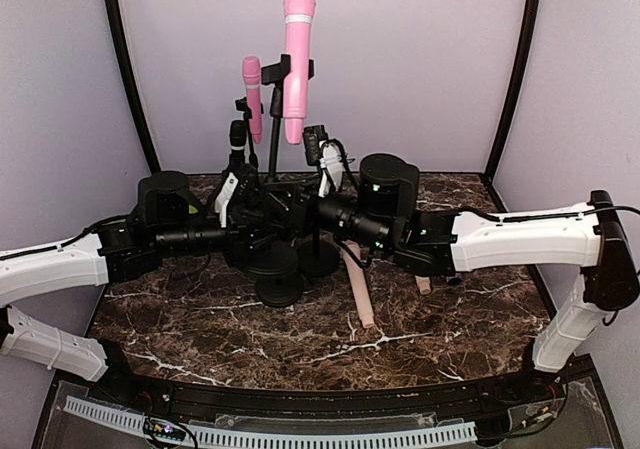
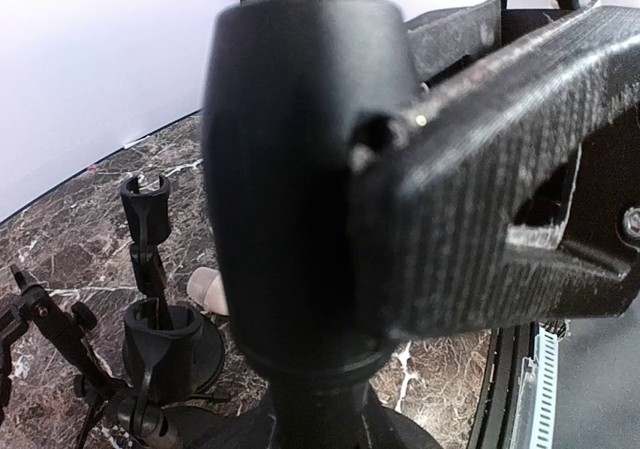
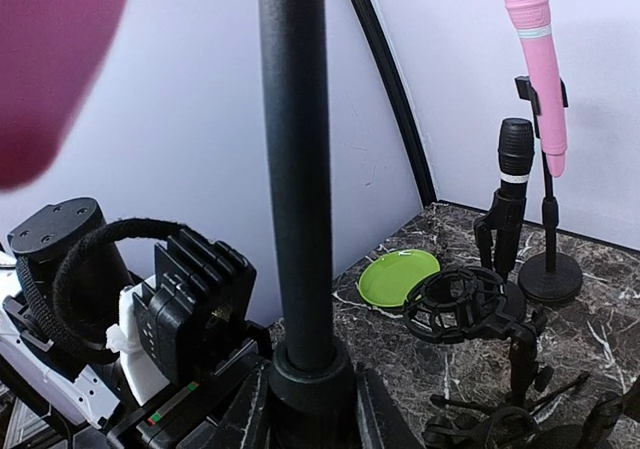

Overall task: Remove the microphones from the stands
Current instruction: Unscrew the knob on the stand of the microphone stand.

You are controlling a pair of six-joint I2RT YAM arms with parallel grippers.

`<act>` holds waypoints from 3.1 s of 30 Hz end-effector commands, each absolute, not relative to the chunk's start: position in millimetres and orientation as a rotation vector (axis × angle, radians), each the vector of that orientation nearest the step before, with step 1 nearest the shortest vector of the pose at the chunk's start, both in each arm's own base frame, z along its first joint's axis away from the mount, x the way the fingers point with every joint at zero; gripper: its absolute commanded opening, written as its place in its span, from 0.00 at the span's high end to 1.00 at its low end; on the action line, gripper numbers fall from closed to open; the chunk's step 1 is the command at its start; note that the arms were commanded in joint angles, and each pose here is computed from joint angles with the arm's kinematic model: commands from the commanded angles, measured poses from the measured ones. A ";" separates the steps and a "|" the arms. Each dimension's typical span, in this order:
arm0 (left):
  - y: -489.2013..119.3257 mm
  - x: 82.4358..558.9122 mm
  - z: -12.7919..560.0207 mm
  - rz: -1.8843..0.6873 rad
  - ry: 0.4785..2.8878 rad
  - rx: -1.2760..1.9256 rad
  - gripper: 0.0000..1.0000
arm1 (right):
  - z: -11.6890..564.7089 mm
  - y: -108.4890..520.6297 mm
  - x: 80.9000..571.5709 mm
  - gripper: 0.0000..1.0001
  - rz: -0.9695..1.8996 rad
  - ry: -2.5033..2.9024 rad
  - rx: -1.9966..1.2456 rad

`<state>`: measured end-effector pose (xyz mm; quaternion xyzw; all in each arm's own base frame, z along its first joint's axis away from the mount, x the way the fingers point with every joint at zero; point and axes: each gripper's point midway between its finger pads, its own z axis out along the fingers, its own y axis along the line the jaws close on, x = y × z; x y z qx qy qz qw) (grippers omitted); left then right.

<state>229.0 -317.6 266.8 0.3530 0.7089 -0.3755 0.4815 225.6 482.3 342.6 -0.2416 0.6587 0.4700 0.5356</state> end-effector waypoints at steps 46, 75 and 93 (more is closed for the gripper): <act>-295.9 237.1 314.1 -0.835 1.560 0.721 1.00 | 350.6 494.4 227.2 0.52 1.096 1.597 -0.529; -311.3 233.3 303.9 -0.890 1.591 0.797 1.00 | 366.9 515.4 204.7 0.60 1.225 1.451 -0.618; -322.7 194.6 326.7 -1.080 1.422 0.943 1.00 | 375.5 465.9 201.3 0.81 1.356 1.345 -0.729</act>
